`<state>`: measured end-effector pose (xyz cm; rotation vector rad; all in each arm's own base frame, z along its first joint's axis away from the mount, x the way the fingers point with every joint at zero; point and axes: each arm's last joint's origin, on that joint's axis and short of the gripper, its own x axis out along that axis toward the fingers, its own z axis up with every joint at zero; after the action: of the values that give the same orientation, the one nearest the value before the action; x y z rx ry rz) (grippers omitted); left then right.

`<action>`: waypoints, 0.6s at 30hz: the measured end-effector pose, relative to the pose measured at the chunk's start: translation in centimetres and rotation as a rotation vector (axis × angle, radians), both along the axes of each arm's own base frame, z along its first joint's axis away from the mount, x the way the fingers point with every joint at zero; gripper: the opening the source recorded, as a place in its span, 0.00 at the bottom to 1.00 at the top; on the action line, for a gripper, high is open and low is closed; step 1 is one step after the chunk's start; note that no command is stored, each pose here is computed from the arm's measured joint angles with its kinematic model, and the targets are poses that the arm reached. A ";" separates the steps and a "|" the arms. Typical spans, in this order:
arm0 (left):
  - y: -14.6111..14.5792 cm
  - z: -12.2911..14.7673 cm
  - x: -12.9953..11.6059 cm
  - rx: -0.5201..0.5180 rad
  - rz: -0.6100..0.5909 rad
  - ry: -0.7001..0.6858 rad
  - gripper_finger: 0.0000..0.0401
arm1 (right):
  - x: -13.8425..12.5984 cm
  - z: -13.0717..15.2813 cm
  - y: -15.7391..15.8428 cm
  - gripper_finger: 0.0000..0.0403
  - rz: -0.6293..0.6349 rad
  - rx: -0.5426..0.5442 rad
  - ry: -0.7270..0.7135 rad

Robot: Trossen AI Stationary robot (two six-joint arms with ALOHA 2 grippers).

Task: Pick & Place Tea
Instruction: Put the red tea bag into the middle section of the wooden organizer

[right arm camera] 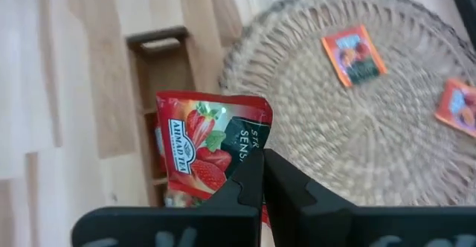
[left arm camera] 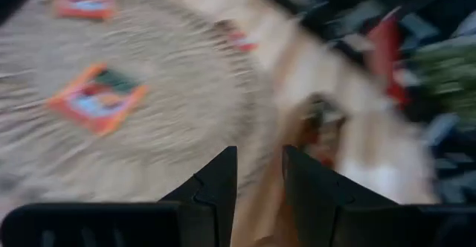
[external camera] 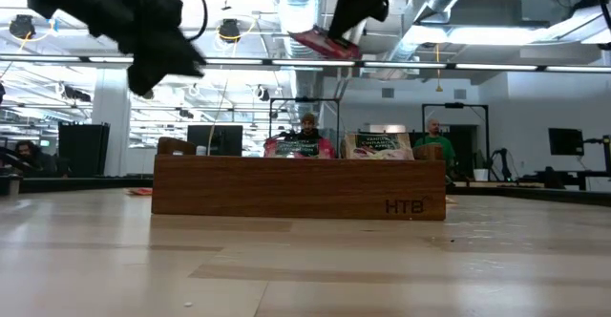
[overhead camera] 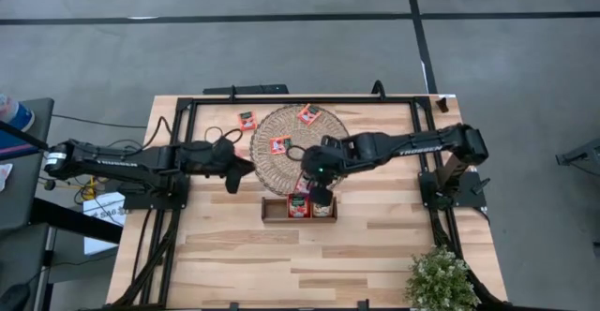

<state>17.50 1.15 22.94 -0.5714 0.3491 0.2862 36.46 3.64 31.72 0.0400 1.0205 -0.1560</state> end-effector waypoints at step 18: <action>-2.0 1.5 2.9 -0.219 -0.254 -0.279 0.25 | 0.4 0.8 4.1 0.00 -0.048 -0.013 -0.162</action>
<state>20.35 -0.90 24.48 -0.7644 0.1805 -0.0783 36.85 7.75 32.49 0.0646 0.8568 -0.1996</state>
